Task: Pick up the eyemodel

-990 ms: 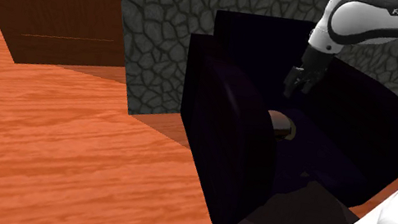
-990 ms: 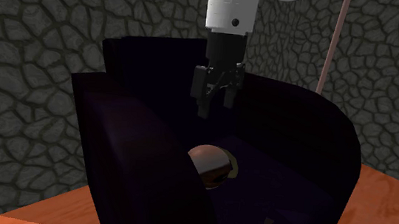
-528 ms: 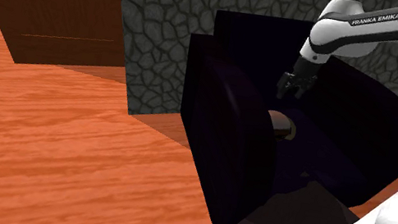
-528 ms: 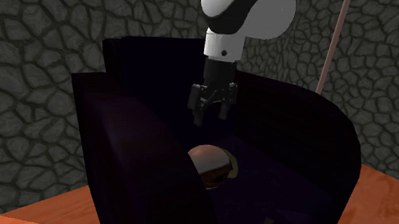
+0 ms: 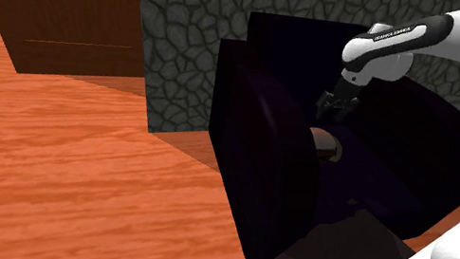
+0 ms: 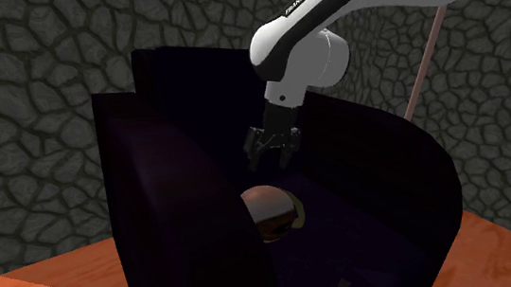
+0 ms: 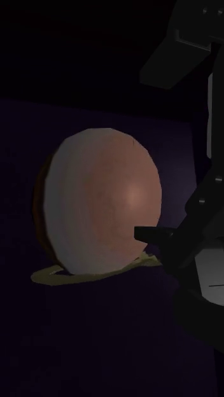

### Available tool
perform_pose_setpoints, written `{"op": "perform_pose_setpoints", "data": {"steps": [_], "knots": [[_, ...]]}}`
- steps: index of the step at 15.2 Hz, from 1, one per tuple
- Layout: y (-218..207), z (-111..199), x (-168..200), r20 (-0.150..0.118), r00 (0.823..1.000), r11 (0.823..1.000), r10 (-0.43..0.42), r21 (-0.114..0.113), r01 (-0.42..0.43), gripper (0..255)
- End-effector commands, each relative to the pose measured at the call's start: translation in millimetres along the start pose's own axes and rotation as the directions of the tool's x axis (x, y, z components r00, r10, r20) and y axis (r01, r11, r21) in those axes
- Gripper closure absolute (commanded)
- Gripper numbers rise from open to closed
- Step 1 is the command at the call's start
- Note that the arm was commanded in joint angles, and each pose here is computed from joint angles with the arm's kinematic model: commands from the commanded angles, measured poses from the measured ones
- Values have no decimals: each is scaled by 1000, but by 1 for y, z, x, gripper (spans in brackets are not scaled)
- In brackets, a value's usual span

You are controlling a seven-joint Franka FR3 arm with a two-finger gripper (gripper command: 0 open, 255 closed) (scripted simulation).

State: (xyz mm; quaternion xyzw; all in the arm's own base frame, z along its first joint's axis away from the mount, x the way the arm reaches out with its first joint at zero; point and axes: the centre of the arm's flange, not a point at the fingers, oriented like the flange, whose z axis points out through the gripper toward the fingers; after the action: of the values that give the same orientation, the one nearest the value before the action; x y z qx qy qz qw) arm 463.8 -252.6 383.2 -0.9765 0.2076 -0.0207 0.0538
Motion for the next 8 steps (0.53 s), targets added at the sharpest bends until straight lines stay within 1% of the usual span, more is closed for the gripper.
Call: {"op": "perform_pose_setpoints", "data": {"steps": [1, 4, 8], "knots": [[18, 17, 13, 0, 999, 999, 39, 15, -39, 0], [45, 43, 32, 2, 995, 995, 96, 36, -96, 0], [81, 78, 56, 6, 985, 983, 170, 65, -170, 0]]}}
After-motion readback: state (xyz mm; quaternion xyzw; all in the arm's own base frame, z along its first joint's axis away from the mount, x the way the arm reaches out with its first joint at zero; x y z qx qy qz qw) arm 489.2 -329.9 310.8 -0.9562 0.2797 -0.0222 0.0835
